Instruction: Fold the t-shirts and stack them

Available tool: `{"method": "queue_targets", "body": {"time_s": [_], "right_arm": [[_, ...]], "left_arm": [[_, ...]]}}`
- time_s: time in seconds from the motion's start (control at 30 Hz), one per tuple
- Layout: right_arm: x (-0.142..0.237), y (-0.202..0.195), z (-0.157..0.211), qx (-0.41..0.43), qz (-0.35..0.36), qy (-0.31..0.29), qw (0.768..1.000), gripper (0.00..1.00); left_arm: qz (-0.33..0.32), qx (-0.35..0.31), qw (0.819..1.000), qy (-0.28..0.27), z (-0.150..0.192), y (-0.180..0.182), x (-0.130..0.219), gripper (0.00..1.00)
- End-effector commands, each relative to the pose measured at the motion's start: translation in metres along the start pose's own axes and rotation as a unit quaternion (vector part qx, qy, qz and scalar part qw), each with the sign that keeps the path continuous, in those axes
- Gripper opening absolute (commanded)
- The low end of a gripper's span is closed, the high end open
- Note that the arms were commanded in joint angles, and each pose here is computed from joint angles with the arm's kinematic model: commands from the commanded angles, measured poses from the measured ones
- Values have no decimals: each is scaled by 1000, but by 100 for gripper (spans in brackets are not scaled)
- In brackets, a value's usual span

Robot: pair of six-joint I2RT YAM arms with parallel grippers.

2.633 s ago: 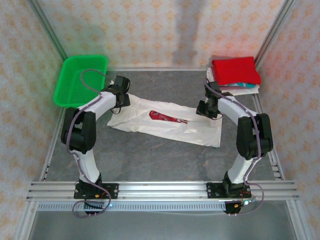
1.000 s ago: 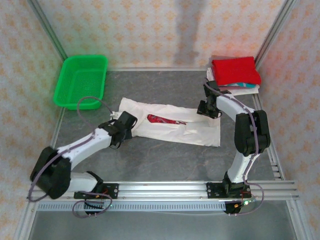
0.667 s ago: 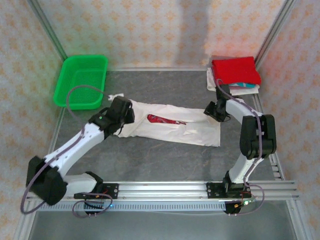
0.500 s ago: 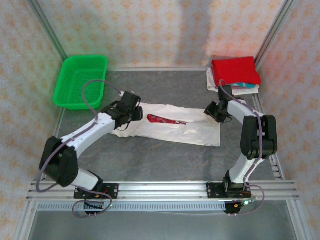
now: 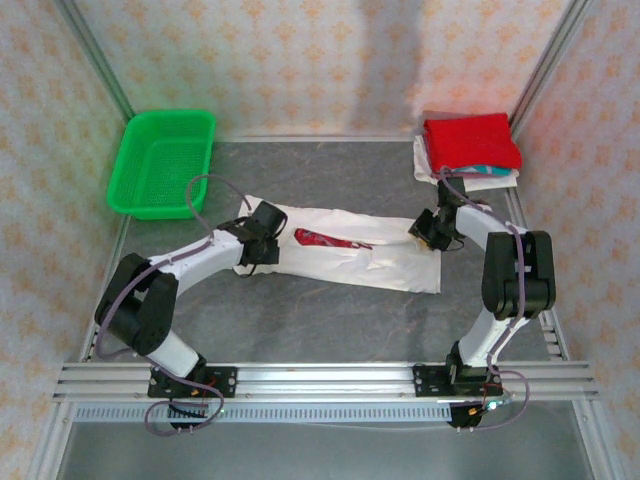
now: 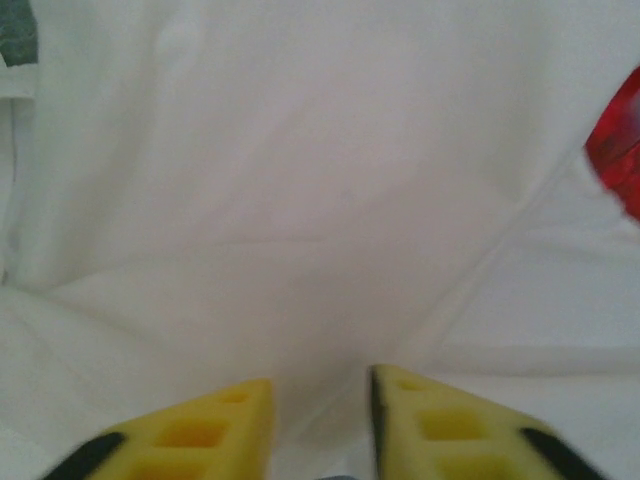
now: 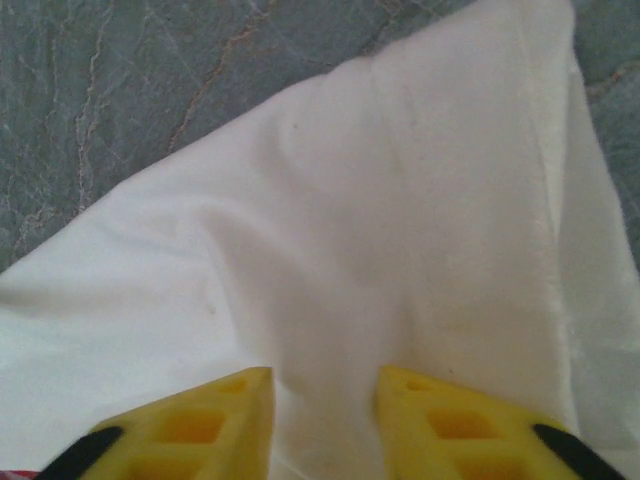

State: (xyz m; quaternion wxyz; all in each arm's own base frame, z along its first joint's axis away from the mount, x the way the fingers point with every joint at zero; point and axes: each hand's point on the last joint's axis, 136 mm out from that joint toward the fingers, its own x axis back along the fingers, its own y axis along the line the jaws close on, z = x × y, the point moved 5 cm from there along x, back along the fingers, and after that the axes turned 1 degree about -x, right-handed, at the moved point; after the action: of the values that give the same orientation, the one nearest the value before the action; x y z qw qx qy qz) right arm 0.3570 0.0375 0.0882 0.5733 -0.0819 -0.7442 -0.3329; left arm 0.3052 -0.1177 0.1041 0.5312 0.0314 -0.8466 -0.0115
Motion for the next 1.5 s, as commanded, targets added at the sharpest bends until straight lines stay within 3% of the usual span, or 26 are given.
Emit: {"method": "queue_targets", "body": {"time_s": [0.0,0.13,0.2,0.37,0.47,0.5,0.53,0.6,0.7,0.93,1.17,1.47], "right_arm": [[3,1,-5,-2,2,-11,1000,24],[19,2,-11,6,10,-37,999,5],[30,3,-13,9,12,-51,999,0],[48,-7,-19,0,31,-77,997,3],[51,-19,-22,-15,32,-82,996,0],[51,-22,-23,-18,31,-82,996,4],[50,-23,-23,-16,31,-79,996,15],[49,-23,-22,-10,33,-66,997,15],[50,-26,-20,-12,41,-68,997,30],[52,-46,-5,-38,62,-66,995,32],[37,-57,6,-57,30,-35,997,32],[18,-88,20,-69,106,-15,992,22]], "left_arm": [[-38,7,999,-4,1,14,-1,19],[-49,11,999,-13,-1,18,4,2],[-50,15,999,-15,0,20,5,0],[-55,29,998,-15,4,25,6,0],[-46,33,998,-14,6,25,6,0],[-47,33,998,-14,6,25,6,0],[-50,35,998,-12,8,26,5,0],[-50,34,998,-12,9,27,4,0],[-54,34,998,-10,10,28,3,0],[-56,36,998,-8,13,30,5,0],[-53,47,997,-10,15,31,5,0],[-5,101,995,-10,28,27,13,0]]}}
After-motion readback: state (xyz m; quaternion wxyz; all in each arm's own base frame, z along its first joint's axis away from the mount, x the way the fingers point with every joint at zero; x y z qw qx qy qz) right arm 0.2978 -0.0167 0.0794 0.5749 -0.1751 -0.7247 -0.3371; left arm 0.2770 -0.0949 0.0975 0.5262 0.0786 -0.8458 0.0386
